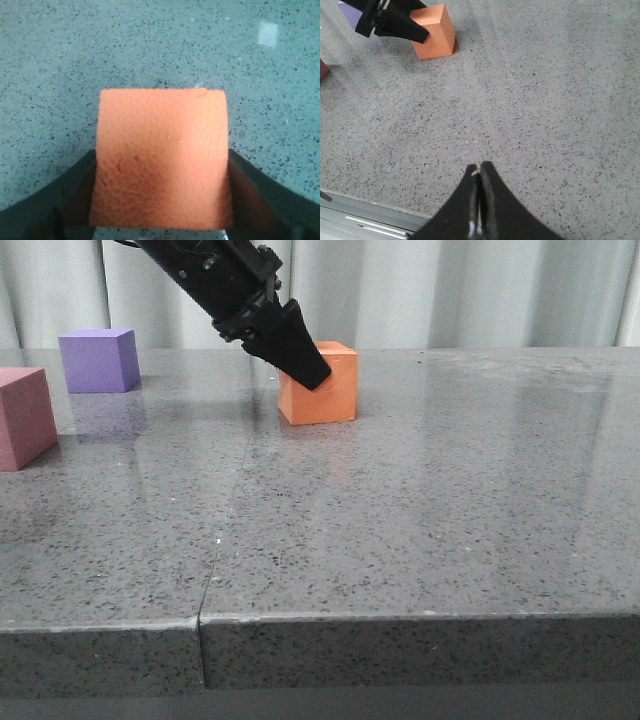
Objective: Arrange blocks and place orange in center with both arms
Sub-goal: 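Lower the left gripper over the orange cube and close on it, then carry the orange cube with the left gripper toward the purple cube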
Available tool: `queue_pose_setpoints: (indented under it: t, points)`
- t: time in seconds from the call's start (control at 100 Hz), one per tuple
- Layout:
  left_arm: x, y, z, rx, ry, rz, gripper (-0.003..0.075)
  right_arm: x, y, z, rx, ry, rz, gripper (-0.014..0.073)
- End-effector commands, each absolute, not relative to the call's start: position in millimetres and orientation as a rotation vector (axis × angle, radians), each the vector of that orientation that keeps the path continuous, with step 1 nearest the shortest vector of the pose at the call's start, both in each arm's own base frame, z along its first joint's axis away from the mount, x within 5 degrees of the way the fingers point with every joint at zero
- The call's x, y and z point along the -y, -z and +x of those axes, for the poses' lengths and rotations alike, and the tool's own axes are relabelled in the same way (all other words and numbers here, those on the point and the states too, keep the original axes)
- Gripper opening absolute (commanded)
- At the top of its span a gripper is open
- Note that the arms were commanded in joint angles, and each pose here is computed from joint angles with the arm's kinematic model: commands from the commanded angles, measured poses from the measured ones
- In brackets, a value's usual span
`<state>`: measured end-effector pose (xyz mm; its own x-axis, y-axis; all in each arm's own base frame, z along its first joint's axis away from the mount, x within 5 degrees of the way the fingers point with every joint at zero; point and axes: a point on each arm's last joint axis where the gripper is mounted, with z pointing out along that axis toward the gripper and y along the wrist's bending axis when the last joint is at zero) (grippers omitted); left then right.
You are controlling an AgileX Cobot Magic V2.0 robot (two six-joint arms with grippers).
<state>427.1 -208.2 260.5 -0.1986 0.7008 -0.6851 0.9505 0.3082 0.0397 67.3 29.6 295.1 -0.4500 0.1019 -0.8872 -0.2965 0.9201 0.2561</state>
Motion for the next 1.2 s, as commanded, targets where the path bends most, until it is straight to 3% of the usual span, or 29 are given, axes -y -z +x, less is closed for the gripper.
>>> queue_pose_setpoints:
  t: [0.0, 0.17, 0.34, 0.8, 1.19]
  points:
    - [212, -307, 418, -1.86, 0.537, 1.391, 0.0295, -30, -309, 70, -1.897, -0.468, -0.15, 0.0015]
    - [208, -328, 412, -1.877, 0.531, 1.304, 0.0294, -30, -309, 70, -1.897, -0.468, -0.15, 0.0015]
    - [197, -350, 404, -2.02, 0.525, 1.098, 0.0294, -30, -309, 70, -1.897, -0.468, -0.15, 0.0015]
    - [159, -388, 380, -2.281, 0.258, 0.762, 0.0294, -30, -309, 70, -1.897, -0.468, -0.15, 0.0015]
    - [125, -391, 382, -2.402, -0.082, 0.358, 0.0295, -30, -309, 70, -1.897, -0.468, -0.15, 0.0015]
